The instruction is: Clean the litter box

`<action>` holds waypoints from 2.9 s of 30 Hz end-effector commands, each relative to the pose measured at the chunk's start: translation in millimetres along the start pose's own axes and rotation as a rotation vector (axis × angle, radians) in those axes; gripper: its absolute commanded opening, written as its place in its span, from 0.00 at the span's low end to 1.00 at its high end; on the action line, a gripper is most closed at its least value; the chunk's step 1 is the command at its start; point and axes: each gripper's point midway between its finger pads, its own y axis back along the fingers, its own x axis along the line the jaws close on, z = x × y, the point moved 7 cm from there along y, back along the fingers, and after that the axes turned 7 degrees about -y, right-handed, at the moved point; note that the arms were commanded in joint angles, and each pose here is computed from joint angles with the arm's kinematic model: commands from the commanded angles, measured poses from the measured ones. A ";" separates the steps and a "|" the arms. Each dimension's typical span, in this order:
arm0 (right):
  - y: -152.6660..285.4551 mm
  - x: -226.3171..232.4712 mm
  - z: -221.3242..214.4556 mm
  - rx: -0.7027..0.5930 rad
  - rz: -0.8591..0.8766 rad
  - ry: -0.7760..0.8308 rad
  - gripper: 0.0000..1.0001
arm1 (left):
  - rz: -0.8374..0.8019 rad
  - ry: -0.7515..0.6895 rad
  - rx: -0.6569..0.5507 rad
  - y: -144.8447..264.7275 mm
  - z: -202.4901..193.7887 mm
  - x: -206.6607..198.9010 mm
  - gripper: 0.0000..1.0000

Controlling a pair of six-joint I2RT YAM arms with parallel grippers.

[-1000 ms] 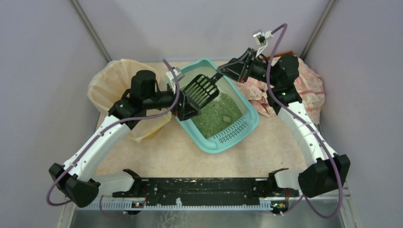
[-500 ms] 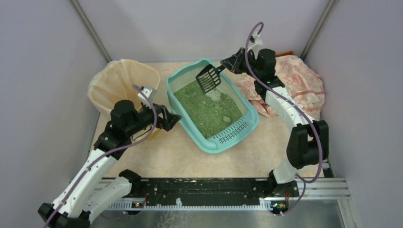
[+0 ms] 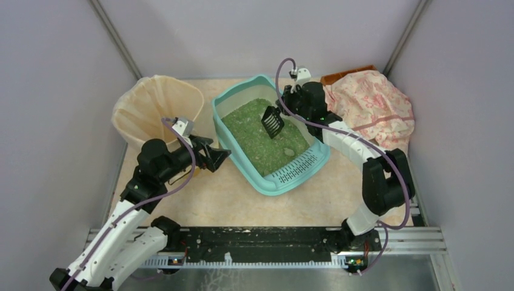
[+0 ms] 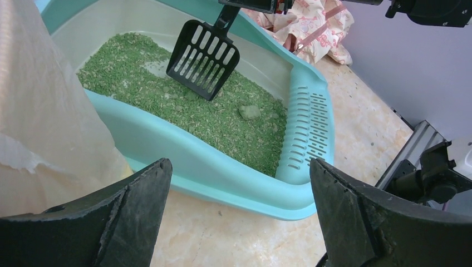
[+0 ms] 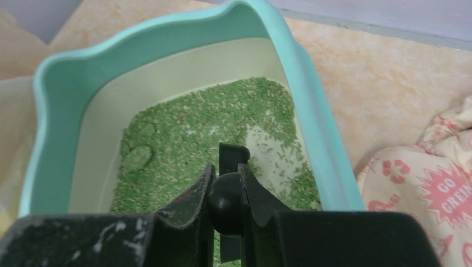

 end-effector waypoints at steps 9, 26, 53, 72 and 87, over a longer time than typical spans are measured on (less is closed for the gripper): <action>-2.4 -11.4 18.8 -0.132 -0.108 0.149 0.00 | -0.029 -0.011 -0.046 1.8 1.3 -2.8 0.99; -22.9 -15.6 -53.7 0.073 -0.015 -0.012 0.00 | -0.038 -0.002 -0.023 -2.1 -3.6 -2.2 0.99; -41.9 52.3 -125.0 0.276 0.350 -0.459 0.00 | -0.061 0.020 0.037 -1.8 -12.1 -4.3 0.99; -22.3 53.2 -36.0 0.097 0.452 -0.501 0.00 | -0.102 0.062 0.026 -5.7 -14.9 -8.2 0.99; -10.7 28.7 6.4 0.000 0.417 -0.494 0.00 | -0.129 0.058 0.000 -3.0 -10.6 -12.1 0.98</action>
